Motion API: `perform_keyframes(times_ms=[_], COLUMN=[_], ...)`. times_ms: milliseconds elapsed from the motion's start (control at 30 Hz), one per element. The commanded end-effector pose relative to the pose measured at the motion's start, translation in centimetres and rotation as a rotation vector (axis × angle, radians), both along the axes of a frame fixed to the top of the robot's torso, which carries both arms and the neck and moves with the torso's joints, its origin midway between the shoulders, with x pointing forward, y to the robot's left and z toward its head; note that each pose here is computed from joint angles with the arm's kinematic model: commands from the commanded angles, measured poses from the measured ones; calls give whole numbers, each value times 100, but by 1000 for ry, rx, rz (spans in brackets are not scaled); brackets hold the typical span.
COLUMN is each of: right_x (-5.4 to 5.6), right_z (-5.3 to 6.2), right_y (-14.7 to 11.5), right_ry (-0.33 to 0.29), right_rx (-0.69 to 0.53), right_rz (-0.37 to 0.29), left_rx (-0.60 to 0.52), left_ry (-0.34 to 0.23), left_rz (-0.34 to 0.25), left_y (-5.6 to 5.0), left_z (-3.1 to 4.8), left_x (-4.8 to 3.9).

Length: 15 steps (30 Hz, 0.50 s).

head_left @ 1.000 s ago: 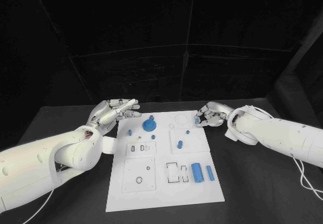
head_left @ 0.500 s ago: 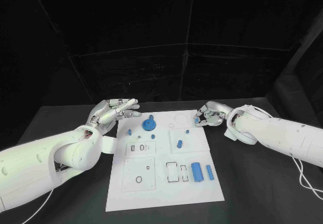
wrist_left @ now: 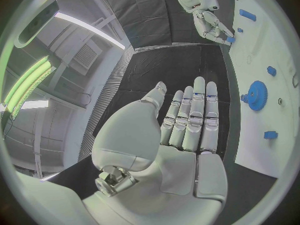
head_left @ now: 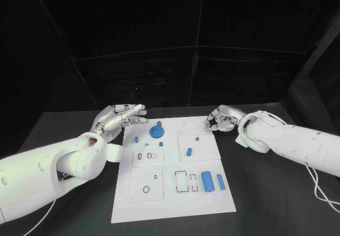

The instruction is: Assemble the parts on the task board

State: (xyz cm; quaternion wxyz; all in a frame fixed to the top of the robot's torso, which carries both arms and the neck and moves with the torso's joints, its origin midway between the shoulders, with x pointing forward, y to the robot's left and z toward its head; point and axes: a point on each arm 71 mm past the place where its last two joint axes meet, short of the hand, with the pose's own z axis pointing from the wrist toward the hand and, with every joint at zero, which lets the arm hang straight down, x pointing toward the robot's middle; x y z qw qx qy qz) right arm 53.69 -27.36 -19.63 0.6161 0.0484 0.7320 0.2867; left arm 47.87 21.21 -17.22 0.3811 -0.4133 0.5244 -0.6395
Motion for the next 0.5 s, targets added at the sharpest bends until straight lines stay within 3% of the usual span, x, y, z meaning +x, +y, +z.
perform_keyframes(times_ms=[33,267,500], right_x=[-30,-204,-455], right_z=[57,138,254], right_y=[12,153,573], right_ry=[-42,-40,-9], right_rx=[15,51,101], right_rz=[-36,-29,31], left_rx=[-6,-3,-2], left_ry=[-6,-2,1], left_rz=[-14,-12,-12], left_y=[-8,7,12], left_z=[10,10,13], left_x=[-5,-9,-14])
